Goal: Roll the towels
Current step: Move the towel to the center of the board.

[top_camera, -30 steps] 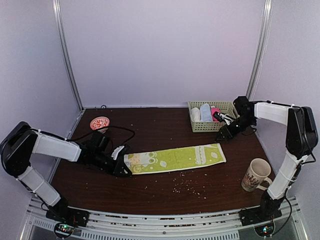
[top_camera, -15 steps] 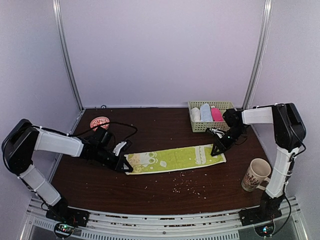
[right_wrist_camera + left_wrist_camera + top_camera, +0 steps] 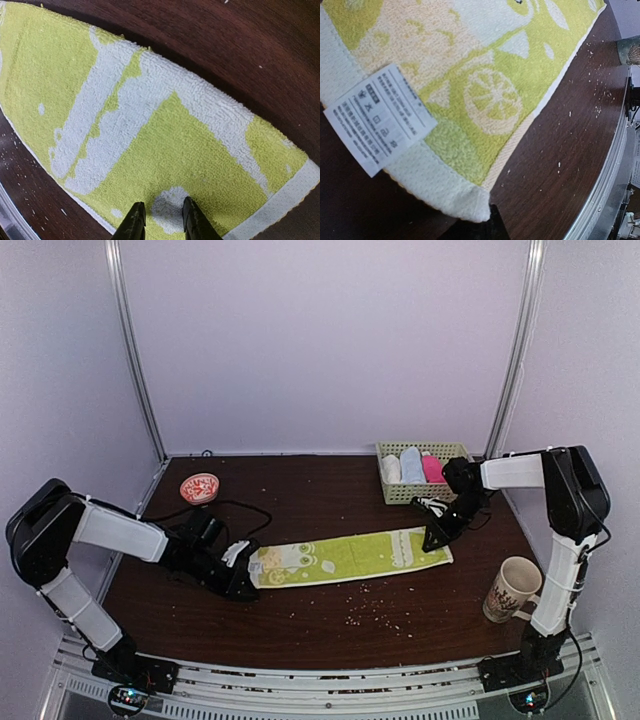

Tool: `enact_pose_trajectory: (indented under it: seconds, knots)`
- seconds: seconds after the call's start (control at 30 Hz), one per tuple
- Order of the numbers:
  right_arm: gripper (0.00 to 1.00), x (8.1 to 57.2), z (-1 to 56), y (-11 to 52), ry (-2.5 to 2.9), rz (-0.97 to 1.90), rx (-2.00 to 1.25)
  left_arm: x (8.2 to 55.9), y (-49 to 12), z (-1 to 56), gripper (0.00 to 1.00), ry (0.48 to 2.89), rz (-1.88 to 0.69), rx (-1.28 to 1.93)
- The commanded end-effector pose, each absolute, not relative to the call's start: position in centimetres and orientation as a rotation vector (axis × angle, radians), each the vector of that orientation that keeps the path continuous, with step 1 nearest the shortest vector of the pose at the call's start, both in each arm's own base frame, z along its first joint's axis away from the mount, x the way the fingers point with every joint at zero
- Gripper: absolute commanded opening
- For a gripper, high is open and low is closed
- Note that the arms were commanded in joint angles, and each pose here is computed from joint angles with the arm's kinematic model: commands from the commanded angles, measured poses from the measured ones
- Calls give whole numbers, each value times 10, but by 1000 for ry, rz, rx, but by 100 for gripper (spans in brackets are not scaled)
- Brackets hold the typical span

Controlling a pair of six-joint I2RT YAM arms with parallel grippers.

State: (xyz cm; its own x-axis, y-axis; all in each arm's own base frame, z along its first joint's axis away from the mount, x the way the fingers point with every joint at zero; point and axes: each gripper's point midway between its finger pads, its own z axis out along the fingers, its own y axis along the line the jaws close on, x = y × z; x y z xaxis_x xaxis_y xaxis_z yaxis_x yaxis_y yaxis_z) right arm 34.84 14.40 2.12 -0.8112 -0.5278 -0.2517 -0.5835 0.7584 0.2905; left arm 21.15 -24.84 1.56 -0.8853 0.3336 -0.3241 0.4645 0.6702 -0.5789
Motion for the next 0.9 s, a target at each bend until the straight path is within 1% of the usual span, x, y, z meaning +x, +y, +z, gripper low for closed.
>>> enact_pose_trajectory:
  seconds: [0.0,0.1,0.17,0.3,0.4,0.47,0.7,0.8,0.87]
  knots:
    - [27,352,-16,103,2919,219,-849,221,-252,29,0,2645,-998,709]
    - [27,357,-14,98,2911,187,-844,223,-264,57,0,2530,-1069,801]
    - [27,363,-11,94,2901,160,-838,231,-269,73,1,2469,-1064,825]
    - [27,369,1,99,2868,208,-847,255,-279,83,0,2420,-1048,786]
    - [27,369,8,103,2851,236,-846,269,-285,71,0,2441,-1041,731]
    - [27,368,9,101,2852,224,-850,269,-288,63,0,2446,-1063,733]
    - [28,367,4,100,2865,215,-846,236,-292,42,0,2502,-1178,799]
    - [28,368,0,101,2873,227,-839,226,-285,25,0,2579,-1137,792]
    - [28,369,-1,103,2875,240,-838,226,-276,11,0,2643,-1058,768]
